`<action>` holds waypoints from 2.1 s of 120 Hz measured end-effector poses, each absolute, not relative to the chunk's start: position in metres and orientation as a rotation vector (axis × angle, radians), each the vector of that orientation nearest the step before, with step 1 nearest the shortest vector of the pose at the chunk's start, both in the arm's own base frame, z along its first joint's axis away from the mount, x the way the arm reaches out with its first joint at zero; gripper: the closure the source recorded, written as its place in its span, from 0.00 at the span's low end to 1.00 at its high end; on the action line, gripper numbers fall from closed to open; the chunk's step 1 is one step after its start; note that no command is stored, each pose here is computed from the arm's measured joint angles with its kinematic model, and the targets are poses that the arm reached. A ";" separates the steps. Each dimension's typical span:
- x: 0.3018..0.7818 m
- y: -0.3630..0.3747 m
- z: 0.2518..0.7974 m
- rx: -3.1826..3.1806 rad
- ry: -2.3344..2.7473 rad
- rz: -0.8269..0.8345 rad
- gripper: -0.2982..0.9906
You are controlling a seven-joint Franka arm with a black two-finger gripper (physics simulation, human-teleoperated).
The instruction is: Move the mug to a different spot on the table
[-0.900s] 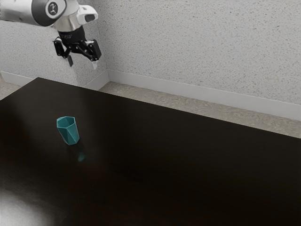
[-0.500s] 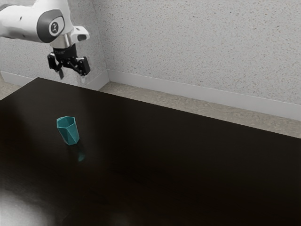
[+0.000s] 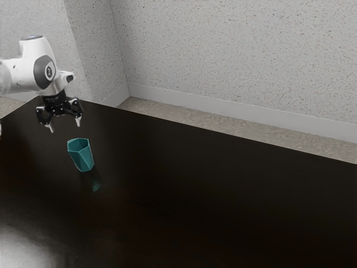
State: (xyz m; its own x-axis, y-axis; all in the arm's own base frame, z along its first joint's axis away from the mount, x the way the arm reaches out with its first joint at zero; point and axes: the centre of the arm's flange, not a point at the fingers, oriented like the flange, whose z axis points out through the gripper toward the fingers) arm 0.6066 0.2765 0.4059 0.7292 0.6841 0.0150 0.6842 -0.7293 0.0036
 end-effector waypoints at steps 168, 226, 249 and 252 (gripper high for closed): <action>0.622 0.324 0.290 -2.513 -2.147 0.028 0.63; 0.606 0.312 0.315 -2.519 -2.337 0.114 0.73; 0.593 0.296 0.320 -2.572 -2.404 0.411 0.77; 0.591 0.293 0.320 -2.576 -2.399 0.456 0.78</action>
